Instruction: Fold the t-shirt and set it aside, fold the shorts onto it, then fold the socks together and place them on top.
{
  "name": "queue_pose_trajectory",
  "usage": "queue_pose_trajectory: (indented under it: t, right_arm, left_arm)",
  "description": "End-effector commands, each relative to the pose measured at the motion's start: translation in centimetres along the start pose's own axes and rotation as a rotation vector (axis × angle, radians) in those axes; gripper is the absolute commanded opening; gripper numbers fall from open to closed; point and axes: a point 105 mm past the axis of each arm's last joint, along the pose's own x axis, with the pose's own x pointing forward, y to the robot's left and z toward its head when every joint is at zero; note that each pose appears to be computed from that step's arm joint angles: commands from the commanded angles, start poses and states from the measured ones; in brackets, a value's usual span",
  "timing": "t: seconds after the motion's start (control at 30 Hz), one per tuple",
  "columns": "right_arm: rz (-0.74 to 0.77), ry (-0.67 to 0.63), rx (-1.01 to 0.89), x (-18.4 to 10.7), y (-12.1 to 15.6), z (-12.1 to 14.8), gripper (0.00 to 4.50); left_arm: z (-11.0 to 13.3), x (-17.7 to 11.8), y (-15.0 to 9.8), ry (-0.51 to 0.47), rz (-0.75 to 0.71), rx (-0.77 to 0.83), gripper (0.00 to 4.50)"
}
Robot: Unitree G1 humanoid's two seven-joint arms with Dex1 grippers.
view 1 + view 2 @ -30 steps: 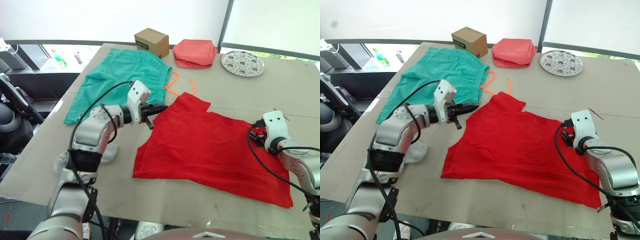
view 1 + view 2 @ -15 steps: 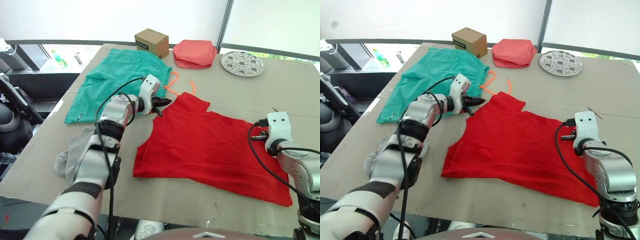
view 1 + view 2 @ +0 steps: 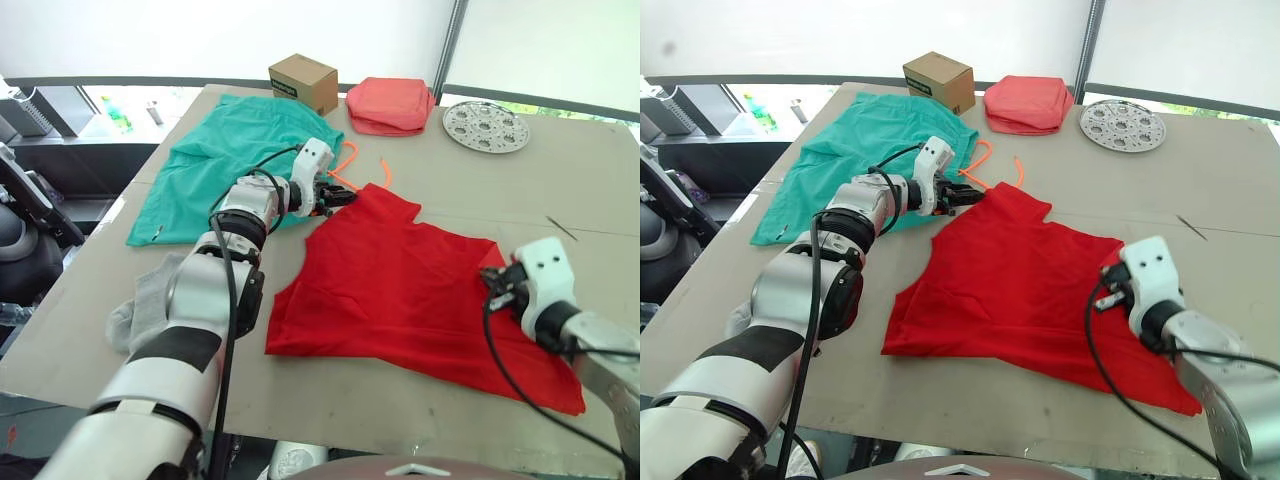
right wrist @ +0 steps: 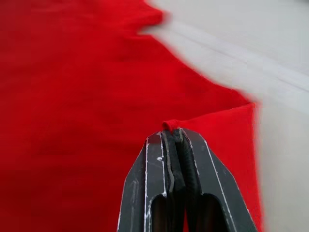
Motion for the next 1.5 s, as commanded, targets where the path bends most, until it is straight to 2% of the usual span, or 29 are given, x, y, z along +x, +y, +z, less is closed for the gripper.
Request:
queue_pose_trajectory:
  t: [0.03,0.07,0.1,0.27,0.4,0.5,0.63,0.87,1.03,1.23,1.3,1.37,1.5]
  right_arm:
    - [0.123,-0.062,-0.091,-1.3,2.2,1.0,0.0]
    - [0.151,-0.058,-0.098,-1.5,2.7,0.7,0.0]
    - [0.185,-0.045,-0.12,-1.7,3.2,0.3,0.0]
    - [0.301,0.113,-0.173,-3.5,4.9,-3.7,0.0]
    - [0.264,0.16,-0.149,-3.9,4.3,-5.6,0.0]
    - [0.265,0.248,-0.149,-5.0,4.0,-7.6,0.0]
    - [0.279,0.321,-0.028,-6.7,4.6,-9.4,0.0]
    - [0.143,0.167,0.016,-5.6,2.5,-7.3,0.0]
    - [0.092,0.121,0.017,-5.6,1.9,-6.3,0.0]
    - [-0.062,-0.006,0.078,-4.7,-0.1,-3.9,0.0]
    - [-0.124,-0.052,0.116,-4.2,-1.0,-3.0,0.0]
    - [-0.263,-0.14,0.188,-3.1,-3.1,-1.1,0.0]
    - [-0.409,-0.195,0.334,-1.5,-5.1,0.9,0.0]
  left_arm:
    - [2.1,-0.9,0.3,-0.039,0.001,0.057,3.74]
    - [2.2,-1.1,0.5,-0.042,0.009,0.053,4.23]
    - [2.2,-1.3,0.6,-0.042,0.011,0.05,4.45]
    - [0.8,-2.0,0.8,0.022,-0.019,0.044,4.45]
    - [0.0,-2.1,0.8,0.052,-0.037,0.042,4.45]
    - [-0.3,-2.0,0.8,0.068,-0.03,0.048,4.45]
    - [-0.6,-1.6,0.7,0.096,-0.02,0.082,4.45]
    - [0.1,-0.3,0.7,0.092,0.056,0.113,4.45]
    - [1.1,1.3,-0.8,0.052,0.035,0.049,4.45]
    - [1.9,3.0,-1.5,0.028,0.105,0.074,4.45]
    - [1.8,3.5,-1.5,0.034,0.136,0.094,4.45]
    - [0.9,4.1,-1.3,0.065,0.194,0.137,4.45]
    - [-0.5,4.7,-1.2,0.115,0.248,0.192,4.45]
